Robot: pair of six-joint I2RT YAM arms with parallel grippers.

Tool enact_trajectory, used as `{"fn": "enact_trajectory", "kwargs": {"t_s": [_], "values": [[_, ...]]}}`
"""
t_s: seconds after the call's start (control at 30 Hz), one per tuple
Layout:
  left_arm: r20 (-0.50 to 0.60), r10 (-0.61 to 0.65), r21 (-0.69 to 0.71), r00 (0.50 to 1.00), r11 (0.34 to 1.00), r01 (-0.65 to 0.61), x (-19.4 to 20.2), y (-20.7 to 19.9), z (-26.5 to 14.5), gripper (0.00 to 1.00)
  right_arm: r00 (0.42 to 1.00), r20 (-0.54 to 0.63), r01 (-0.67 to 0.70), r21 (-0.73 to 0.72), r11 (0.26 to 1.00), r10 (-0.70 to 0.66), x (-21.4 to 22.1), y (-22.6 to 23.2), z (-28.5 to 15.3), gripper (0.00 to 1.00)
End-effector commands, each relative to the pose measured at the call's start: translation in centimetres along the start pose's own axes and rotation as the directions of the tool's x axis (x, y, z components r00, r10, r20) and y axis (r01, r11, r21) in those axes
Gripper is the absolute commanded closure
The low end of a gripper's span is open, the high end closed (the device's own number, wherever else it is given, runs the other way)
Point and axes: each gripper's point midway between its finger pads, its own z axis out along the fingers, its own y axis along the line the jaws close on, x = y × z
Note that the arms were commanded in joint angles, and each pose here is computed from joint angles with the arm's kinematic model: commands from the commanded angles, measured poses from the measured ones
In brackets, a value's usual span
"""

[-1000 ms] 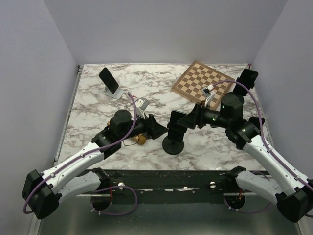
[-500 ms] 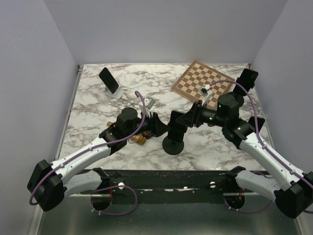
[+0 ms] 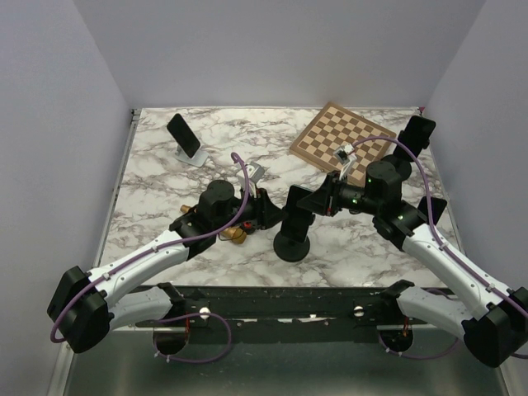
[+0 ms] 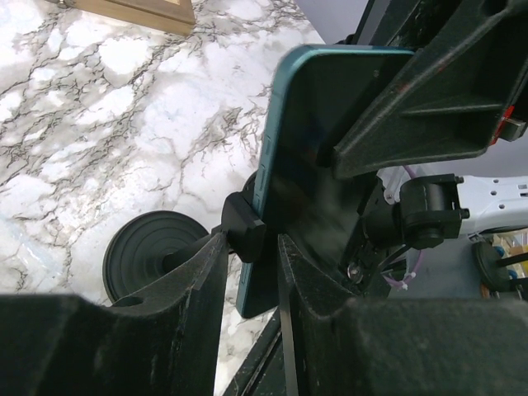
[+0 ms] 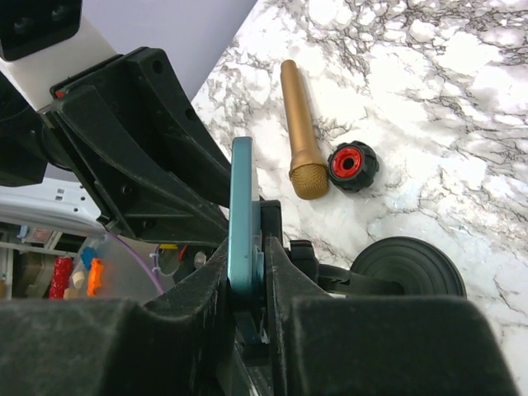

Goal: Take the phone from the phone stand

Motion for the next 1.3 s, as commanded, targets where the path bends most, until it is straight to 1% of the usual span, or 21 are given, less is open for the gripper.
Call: {"fn": "enact_trajectory", "kwargs": {"t_s": [0.0,0.1,0.17,0.33,0.5,0.67,0.77,0.83,0.87,0.9,0.93,1.1,1.17,1.27], "values": [[0.048,0.04,0.027,0.998,0.999,-0.041,-1.8,-1.2,-0.1,0.64,1.0,0.0,0.013,-0.05,0.999,-0.013,0.1,0.9,0.1,0.84],[0.044,0.049,0.018,0.998,0.999,-0.05,-2.0,-1.1,0.0,0.68,1.0,-0.004,0.011,-0.045,0.999,-0.012,0.1,0.8,0.2,0.95],[0.043,0.051,0.012,0.998,0.999,-0.052,-2.0,-1.1,-0.1,0.69,1.0,-0.006,0.022,-0.044,0.999,-0.022,0.2,0.8,0.1,0.99],[0.04,0.059,0.027,0.997,0.998,-0.06,-1.8,-1.4,-0.5,0.7,0.997,-0.021,0.07,-0.048,0.996,-0.071,0.4,0.7,0.0,0.99],[0.04,0.066,0.005,0.997,0.998,-0.066,-1.7,-1.0,-0.8,0.7,0.99,-0.054,0.124,-0.132,0.984,-0.132,1.0,1.6,0.1,0.99],[0.052,0.067,-0.044,0.996,0.997,-0.065,-2.2,-0.3,-0.9,0.75,0.976,-0.068,0.19,-0.186,0.964,-0.205,1.7,1.8,0.0,0.99],[0.057,0.066,-0.075,0.996,0.995,-0.061,-2.3,0.2,-1.0,0.82,0.97,-0.052,0.224,-0.2,0.954,-0.238,1.7,1.8,0.0,0.99],[0.058,0.066,-0.113,0.996,0.992,-0.059,-2.4,0.8,-1.1,0.91,0.968,-0.048,0.231,-0.206,0.951,-0.245,1.8,1.9,-0.1,0.99],[0.06,0.063,-0.132,0.996,0.99,-0.055,-2.4,1.1,-1.2,0.97,0.969,-0.048,0.23,-0.206,0.951,-0.244,1.9,1.9,-0.2,0.99],[0.067,0.059,-0.152,0.996,0.987,-0.048,-2.5,1.5,-1.3,1.0,0.969,-0.047,0.226,-0.208,0.952,-0.241,2.0,2.1,-0.3,0.99],[0.072,0.057,-0.17,0.996,0.985,-0.044,-2.5,1.8,-1.4,1.0,0.966,-0.024,0.246,-0.22,0.944,-0.257,1.7,2.4,-0.4,0.99],[0.085,0.042,-0.22,0.996,0.975,-0.022,-2.4,2.9,-1.6,1.0,0.96,-0.005,0.27,-0.242,0.932,-0.279,1.7,2.8,-0.7,0.99],[0.096,0.028,-0.239,0.995,0.971,-0.004,-2.5,3.4,-1.8,1.0,0.961,-0.007,0.267,-0.238,0.934,-0.276,1.7,2.7,-0.6,0.99],[0.093,0.009,-0.231,0.996,0.973,0.012,-2.2,3.6,-1.9,1.0,0.963,-0.024,0.255,-0.248,0.934,-0.27,1.9,2.7,-0.4,0.99]]}}
